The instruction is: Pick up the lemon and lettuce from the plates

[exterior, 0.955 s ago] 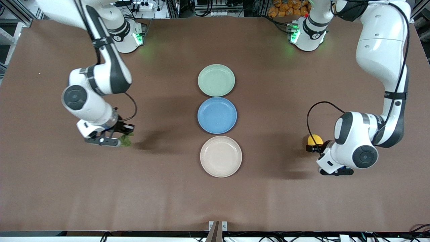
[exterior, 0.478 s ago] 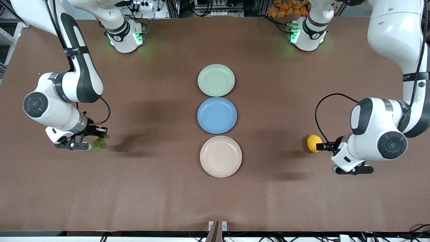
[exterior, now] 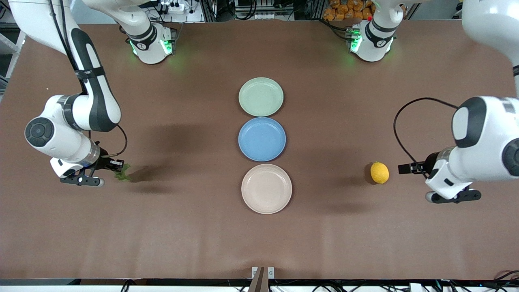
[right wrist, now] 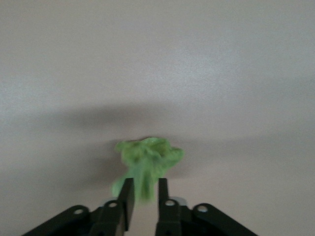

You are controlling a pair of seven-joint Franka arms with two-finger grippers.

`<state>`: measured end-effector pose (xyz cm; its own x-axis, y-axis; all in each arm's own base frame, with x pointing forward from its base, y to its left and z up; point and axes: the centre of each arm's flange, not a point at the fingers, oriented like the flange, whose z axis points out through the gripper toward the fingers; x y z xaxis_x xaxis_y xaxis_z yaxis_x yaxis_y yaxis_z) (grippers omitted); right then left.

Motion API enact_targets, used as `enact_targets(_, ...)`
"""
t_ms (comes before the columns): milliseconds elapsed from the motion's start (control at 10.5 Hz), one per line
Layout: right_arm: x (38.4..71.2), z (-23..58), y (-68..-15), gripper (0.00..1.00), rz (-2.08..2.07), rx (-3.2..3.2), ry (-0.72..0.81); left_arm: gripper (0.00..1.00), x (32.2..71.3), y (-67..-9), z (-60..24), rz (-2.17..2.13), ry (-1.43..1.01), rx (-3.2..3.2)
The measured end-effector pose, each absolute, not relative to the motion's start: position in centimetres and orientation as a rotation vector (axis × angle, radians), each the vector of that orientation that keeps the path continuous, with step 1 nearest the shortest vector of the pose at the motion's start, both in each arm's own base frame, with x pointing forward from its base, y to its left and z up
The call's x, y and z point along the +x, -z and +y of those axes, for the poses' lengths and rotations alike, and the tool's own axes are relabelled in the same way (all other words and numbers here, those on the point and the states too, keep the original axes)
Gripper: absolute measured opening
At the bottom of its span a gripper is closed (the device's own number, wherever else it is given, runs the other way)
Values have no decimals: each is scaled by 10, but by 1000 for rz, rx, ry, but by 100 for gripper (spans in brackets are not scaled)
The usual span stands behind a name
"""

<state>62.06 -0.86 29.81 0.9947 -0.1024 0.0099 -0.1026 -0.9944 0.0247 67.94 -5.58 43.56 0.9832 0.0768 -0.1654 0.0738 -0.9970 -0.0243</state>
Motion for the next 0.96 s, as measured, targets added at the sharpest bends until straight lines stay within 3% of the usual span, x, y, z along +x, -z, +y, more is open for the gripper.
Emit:
enact_targets(478,618,-33,-300,99,-88,3119,25,100,654,-507,-62,-199,-196,-3103)
enact_targets(955,583,-6,-295,100,-24,3150,130,100,602,-564,-66,-172,-189,-3083)
